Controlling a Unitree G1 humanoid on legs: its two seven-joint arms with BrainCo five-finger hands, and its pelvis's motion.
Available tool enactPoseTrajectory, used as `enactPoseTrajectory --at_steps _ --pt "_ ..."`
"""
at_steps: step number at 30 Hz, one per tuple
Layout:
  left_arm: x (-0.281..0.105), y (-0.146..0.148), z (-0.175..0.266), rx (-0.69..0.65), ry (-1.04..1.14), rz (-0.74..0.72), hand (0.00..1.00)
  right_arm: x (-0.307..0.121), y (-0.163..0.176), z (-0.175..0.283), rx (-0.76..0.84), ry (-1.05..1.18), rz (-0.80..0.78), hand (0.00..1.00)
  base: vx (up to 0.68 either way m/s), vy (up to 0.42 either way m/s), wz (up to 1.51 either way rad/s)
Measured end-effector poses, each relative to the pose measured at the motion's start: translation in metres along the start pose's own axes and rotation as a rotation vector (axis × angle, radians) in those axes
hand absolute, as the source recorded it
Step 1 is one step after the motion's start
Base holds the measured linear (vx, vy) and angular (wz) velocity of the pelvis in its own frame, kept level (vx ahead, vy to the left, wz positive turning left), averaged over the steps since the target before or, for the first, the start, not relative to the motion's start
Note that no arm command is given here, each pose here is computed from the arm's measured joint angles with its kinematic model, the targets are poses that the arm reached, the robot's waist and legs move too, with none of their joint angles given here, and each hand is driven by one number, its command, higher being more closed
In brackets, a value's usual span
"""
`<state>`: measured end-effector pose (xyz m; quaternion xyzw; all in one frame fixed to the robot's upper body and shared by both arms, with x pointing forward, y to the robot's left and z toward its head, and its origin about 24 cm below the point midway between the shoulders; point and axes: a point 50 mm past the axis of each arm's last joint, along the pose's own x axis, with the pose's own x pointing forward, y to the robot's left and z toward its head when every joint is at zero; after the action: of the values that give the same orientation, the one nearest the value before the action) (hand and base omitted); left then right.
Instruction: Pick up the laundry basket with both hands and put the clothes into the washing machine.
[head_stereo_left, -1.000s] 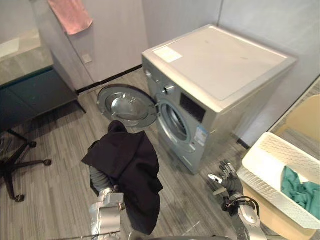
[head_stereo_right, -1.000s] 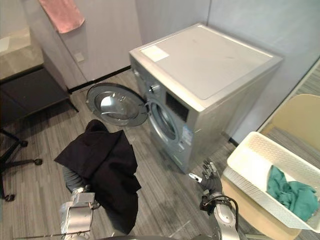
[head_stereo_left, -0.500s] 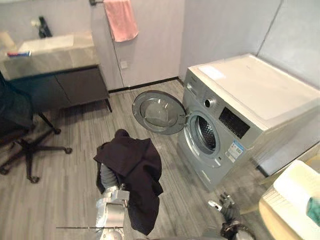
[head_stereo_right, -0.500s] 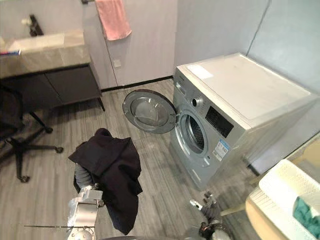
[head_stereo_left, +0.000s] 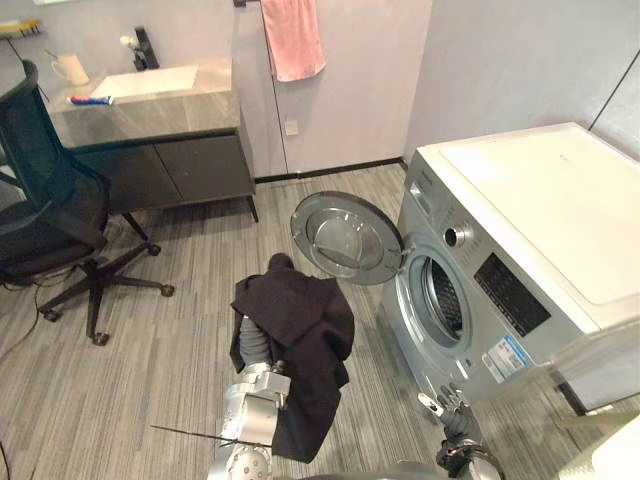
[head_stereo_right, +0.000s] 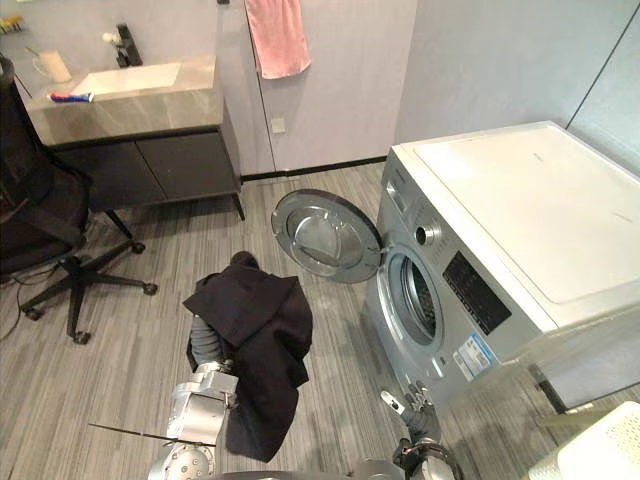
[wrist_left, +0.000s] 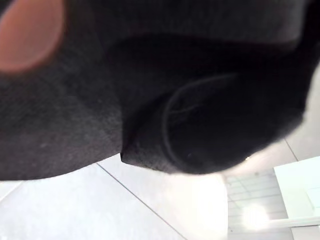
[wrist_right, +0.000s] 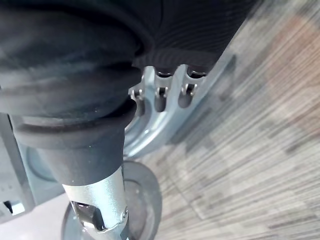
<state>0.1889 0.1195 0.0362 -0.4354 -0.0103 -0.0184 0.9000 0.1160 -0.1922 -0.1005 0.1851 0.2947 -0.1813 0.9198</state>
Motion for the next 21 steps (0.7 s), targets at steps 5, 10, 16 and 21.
enactPoseTrajectory --at_steps 5,10,16,21 --pt "0.000 0.006 0.011 0.001 -0.051 0.030 1.00 -0.003 0.016 0.013 -0.036 -0.058 0.072 0.00 0.36 0.143 -1.46" --pt "0.000 0.002 0.006 -0.019 -0.029 0.014 1.00 -0.008 0.019 0.020 -0.054 -0.098 0.089 0.00 0.38 0.461 -1.47" --pt "-0.001 0.007 0.008 0.009 -0.009 0.016 1.00 -0.014 0.017 0.004 -0.012 -0.050 0.029 0.00 0.19 0.585 -0.74" --pt "-0.001 0.010 0.013 0.042 -0.012 0.011 1.00 -0.012 0.023 0.012 -0.007 -0.080 0.053 0.00 0.00 0.416 -0.82"
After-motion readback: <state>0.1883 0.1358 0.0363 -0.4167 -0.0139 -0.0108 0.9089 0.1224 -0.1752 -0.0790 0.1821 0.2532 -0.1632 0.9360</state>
